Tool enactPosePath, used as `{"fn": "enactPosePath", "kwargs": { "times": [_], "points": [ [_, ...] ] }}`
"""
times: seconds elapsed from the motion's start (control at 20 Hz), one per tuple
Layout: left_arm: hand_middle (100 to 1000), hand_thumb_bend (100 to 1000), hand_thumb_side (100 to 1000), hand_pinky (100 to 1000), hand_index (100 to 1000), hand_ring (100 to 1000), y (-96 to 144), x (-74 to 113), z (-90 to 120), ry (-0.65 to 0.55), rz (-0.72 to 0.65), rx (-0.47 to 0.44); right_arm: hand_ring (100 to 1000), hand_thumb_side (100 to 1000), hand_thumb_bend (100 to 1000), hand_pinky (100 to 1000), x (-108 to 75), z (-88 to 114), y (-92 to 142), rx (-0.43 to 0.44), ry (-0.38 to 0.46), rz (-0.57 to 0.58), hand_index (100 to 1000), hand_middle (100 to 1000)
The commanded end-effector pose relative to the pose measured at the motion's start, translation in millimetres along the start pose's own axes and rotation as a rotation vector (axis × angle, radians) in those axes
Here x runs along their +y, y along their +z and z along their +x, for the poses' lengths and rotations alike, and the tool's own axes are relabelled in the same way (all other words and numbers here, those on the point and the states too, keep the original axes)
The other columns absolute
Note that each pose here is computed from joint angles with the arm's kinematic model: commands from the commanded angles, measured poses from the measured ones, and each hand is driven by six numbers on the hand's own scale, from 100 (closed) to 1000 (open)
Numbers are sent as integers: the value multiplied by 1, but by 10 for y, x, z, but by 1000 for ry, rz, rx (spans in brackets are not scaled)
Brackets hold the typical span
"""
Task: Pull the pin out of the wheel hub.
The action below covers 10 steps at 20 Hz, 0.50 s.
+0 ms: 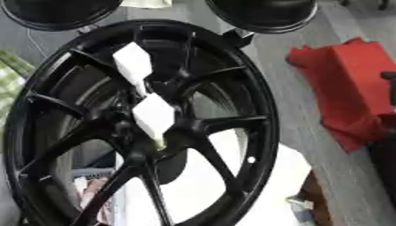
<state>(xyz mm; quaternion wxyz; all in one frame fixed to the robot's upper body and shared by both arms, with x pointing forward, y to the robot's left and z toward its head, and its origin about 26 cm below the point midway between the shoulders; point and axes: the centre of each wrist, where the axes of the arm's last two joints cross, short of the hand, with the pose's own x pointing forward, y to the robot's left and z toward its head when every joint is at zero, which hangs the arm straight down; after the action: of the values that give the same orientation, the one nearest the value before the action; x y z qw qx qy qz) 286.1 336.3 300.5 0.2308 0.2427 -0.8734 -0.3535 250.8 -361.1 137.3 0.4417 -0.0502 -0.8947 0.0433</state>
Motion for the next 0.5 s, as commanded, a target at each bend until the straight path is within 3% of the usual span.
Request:
{"fn": "enactPosePath", "kwargs": {
  "times": [0.05, 0.5],
  "points": [
    [576, 100, 532, 775, 728, 633, -121, 188, 117, -104, -125, -46, 758, 136, 262, 963, -53, 93, -24, -23, 42, 19, 656, 538],
    [633, 100, 546, 772, 756, 682, -230, 246, 206, -287, -607, -88, 759, 135, 260, 964, -103, 89, 42, 1, 73, 14, 657, 538]
  ]
}}
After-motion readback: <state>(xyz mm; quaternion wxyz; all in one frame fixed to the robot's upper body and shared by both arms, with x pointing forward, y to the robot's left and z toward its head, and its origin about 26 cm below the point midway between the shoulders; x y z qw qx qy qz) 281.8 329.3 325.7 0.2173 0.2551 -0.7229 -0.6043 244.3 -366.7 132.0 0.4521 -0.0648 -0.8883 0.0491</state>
